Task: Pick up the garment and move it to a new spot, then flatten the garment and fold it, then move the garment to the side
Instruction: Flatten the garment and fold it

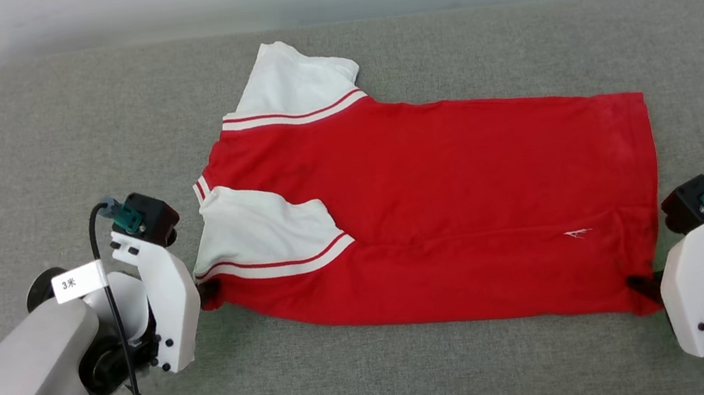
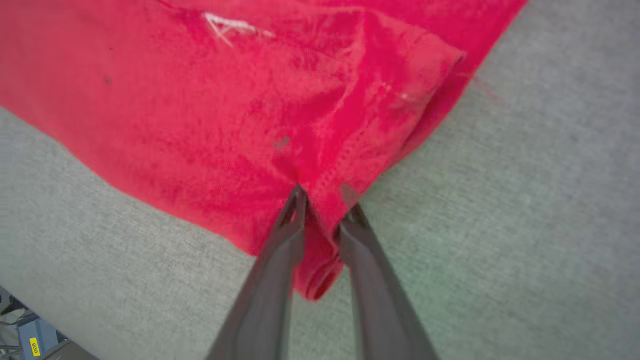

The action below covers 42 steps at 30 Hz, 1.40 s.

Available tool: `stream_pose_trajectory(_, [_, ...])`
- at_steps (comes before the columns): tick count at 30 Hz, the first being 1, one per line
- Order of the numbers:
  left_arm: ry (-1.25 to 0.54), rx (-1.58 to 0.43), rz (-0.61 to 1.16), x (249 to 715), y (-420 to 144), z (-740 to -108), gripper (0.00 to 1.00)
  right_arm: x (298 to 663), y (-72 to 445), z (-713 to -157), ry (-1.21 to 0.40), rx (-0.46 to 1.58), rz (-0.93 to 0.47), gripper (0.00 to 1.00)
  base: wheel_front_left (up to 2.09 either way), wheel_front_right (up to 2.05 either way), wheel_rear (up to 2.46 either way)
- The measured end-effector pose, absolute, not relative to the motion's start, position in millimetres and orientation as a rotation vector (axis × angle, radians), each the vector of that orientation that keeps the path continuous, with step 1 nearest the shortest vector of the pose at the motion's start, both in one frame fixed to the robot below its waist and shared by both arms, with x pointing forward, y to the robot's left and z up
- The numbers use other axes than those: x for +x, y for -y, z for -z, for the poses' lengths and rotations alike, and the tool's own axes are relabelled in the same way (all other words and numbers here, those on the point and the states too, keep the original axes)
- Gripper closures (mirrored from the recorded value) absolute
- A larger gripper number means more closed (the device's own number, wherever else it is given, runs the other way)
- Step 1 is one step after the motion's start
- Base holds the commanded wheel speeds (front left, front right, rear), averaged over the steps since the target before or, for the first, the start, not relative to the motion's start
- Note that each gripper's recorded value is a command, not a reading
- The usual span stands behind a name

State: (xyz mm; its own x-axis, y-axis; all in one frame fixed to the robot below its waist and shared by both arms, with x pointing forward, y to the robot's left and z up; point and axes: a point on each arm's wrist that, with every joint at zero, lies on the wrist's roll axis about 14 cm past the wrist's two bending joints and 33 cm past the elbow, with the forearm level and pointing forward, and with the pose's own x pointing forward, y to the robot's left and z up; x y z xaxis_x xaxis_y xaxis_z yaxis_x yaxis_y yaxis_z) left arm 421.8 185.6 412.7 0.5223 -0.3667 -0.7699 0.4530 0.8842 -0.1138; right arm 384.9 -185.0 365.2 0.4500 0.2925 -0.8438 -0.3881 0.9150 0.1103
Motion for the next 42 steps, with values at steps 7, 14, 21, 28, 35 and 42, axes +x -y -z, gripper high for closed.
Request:
stream_pose_trajectory(7, [-0.836, 0.099, 0.502, 405, -185, -432, 1.0, 386, 193, -405, -0.845, -0.057, -0.405, 1.0, 0.0, 0.0, 0.0])
stream_pose_trajectory(14, [-0.8, 0.105, 0.509, 386, -189, -447, 1.0, 375, 204, -435, -0.756, -0.052, -0.391, 1.0, 0.0, 0.0, 0.0])
stream_pose_trajectory(21, [-0.831, 0.081, 0.525, 356, -184, -437, 1.0, 357, 212, -436, -0.783, -0.047, -0.378, 1.0, 0.0, 0.0, 0.0])
stream_pose_trajectory(28, [-0.872, 0.043, 0.513, 346, -183, -421, 1.0, 352, 215, -426, -0.837, -0.018, -0.36, 1.0, 0.0, 0.0, 0.0])
stream_pose_trajectory(35, [-0.929, 0.003, 0.488, 345, -184, -398, 1.0, 348, 215, -400, -0.924, 0.013, -0.339, 1.0, 0.0, 0.0, 0.0])
stream_pose_trajectory(42, [-0.908, -0.016, 0.451, 352, -187, -388, 0.0, 353, 211, -393, -0.884, 0.052, -0.319, 0.0, 0.0, 0.0, 0.0])
